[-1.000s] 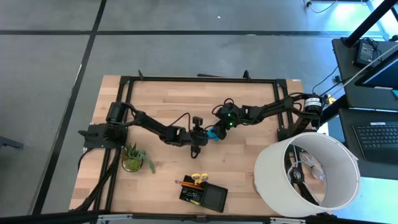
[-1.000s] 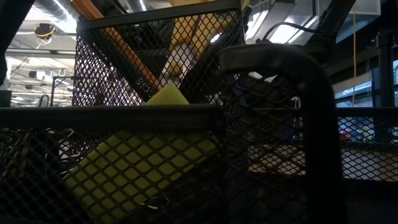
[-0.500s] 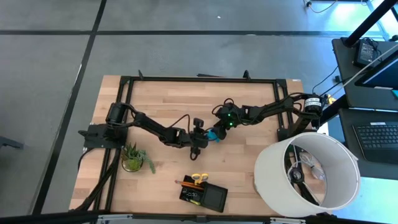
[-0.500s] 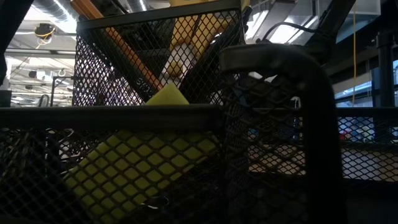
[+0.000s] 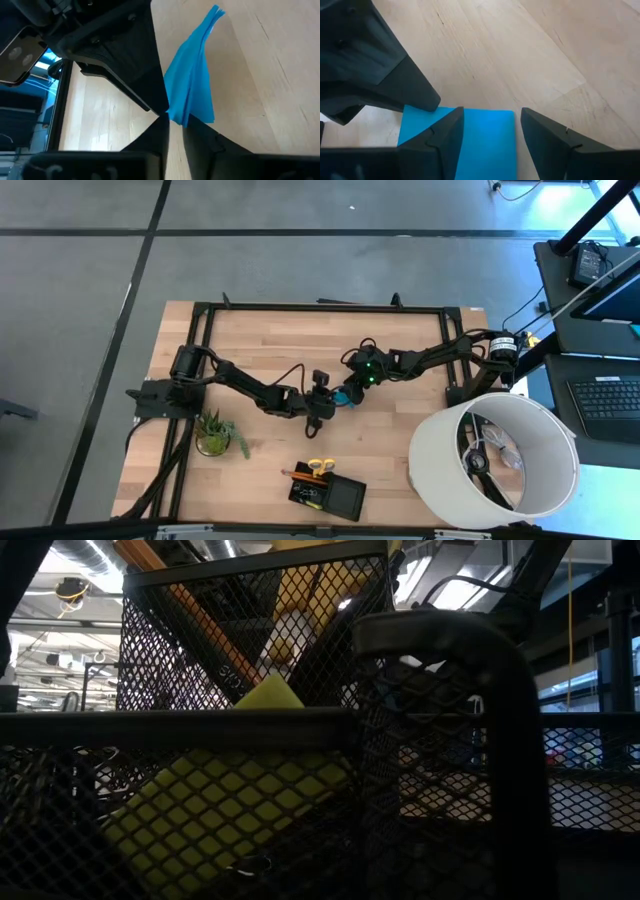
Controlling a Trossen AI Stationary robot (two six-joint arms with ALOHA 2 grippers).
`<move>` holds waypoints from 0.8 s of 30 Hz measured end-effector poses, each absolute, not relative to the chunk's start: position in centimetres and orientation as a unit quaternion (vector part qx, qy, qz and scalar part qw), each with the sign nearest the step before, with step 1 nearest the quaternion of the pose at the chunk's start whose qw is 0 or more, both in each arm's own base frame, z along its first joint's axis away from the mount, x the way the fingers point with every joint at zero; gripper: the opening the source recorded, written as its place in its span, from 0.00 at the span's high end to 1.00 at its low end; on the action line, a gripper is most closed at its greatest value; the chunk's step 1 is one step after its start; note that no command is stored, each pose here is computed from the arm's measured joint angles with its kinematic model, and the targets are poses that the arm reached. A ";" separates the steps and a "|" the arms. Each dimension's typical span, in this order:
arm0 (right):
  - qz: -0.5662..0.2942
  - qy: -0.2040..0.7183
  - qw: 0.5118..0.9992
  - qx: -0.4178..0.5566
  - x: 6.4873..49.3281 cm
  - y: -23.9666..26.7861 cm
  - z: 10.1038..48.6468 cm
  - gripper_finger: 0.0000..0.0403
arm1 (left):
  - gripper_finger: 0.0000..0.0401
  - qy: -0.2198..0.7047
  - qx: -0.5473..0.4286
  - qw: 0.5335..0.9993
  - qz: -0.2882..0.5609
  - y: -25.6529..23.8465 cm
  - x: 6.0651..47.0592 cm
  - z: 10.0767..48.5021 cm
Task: Pick and place office supplies into organizer
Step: Put the blue sticky notes into the black desk organizer
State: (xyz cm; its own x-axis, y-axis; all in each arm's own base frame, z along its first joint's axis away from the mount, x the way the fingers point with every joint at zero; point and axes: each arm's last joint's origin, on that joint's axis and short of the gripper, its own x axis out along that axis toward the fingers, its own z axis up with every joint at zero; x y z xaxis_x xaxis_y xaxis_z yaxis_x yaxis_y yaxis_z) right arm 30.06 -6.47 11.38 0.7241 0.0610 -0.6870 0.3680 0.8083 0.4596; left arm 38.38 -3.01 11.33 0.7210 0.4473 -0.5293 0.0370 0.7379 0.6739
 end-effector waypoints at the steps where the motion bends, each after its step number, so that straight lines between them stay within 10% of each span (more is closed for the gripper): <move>1: -0.087 0.361 0.880 0.297 30.1 -6.5 11.4 0.50 | 0.90 0.355 0.345 0.861 0.118 -3.0 38.4 11.3; 24: -0.097 0.399 0.862 0.296 29.3 -6.9 10.9 0.50 | 0.99 0.326 0.372 0.854 0.159 -4.4 36.9 16.9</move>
